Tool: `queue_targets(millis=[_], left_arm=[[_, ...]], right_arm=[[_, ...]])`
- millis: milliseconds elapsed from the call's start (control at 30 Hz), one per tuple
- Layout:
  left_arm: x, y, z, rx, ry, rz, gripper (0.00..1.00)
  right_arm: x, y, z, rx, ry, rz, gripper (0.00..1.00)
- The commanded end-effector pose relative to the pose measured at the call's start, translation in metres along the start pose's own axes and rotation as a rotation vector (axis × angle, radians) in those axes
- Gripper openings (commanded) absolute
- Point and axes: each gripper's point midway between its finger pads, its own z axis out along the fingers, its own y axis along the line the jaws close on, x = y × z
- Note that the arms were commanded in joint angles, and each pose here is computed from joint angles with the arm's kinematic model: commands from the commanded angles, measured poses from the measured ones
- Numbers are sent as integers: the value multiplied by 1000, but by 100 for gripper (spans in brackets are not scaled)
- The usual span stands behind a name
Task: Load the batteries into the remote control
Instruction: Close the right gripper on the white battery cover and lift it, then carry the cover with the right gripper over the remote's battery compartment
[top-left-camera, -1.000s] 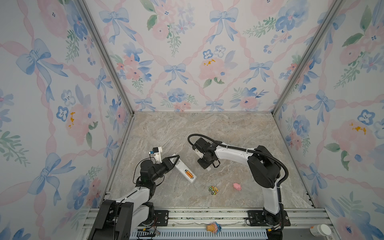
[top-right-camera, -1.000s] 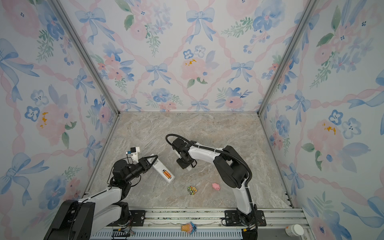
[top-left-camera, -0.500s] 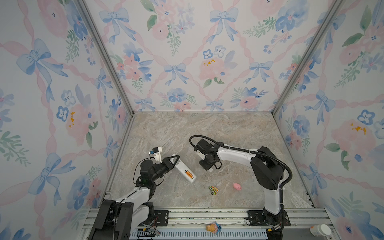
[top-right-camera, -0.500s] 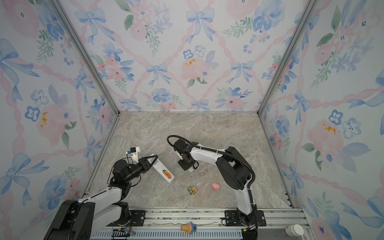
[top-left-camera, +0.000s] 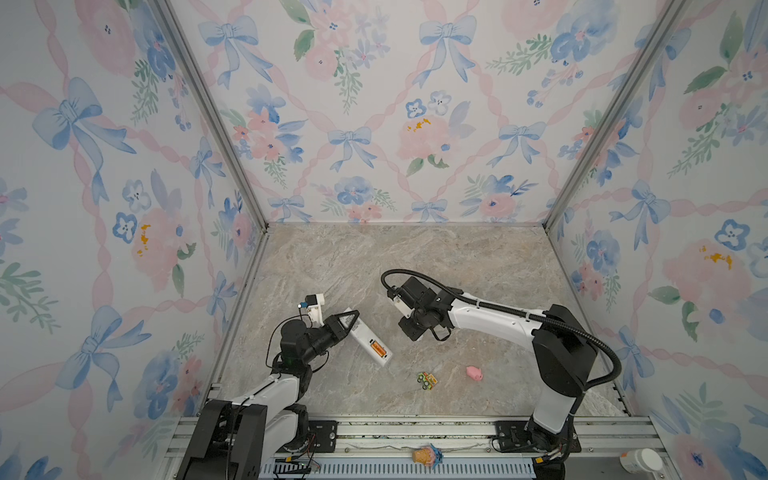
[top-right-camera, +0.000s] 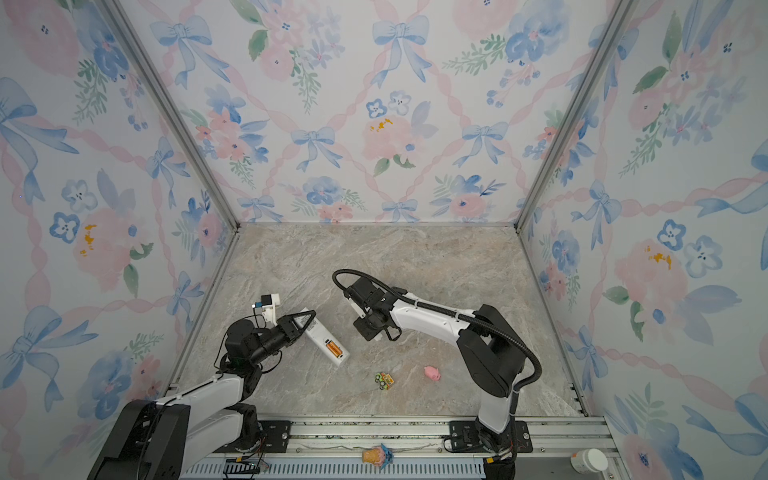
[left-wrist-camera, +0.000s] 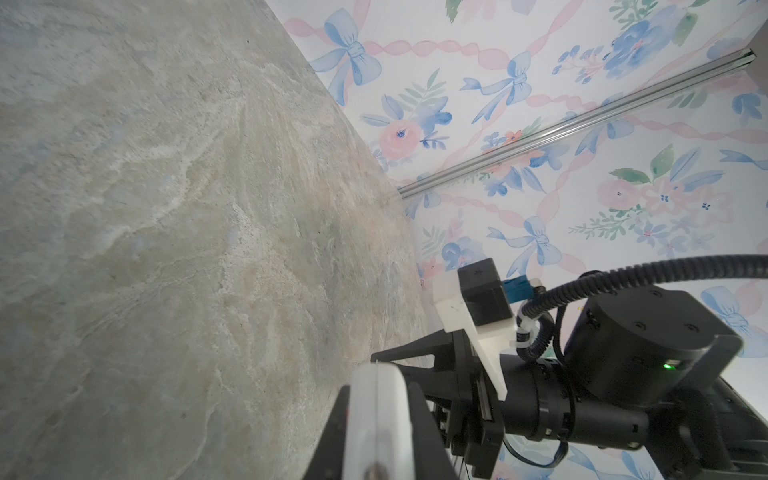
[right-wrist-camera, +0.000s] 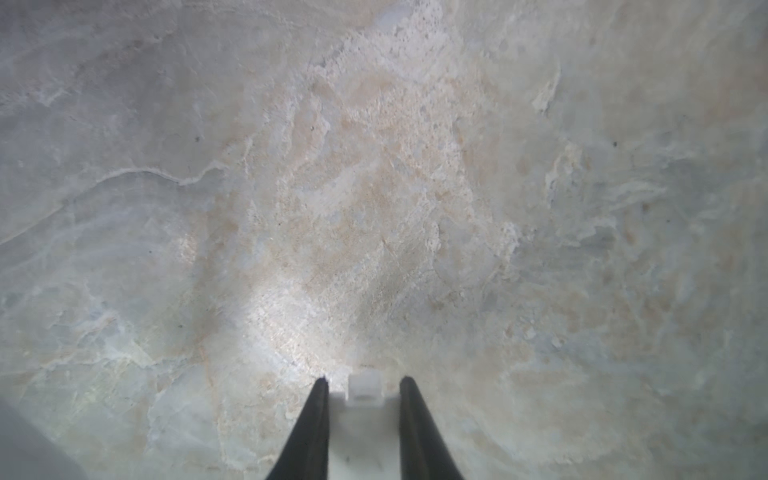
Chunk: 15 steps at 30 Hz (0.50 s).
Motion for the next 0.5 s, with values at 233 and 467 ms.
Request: queue_targets(millis=[233, 467], left_arm=[[-7, -6, -1, 19, -20, 30, 0], [-8, -8, -1, 23, -23, 33, 0]], right_arm=[[-20, 22, -42, -23, -153, 14, 17], [-34, 44, -70, -44, -249, -2, 17]])
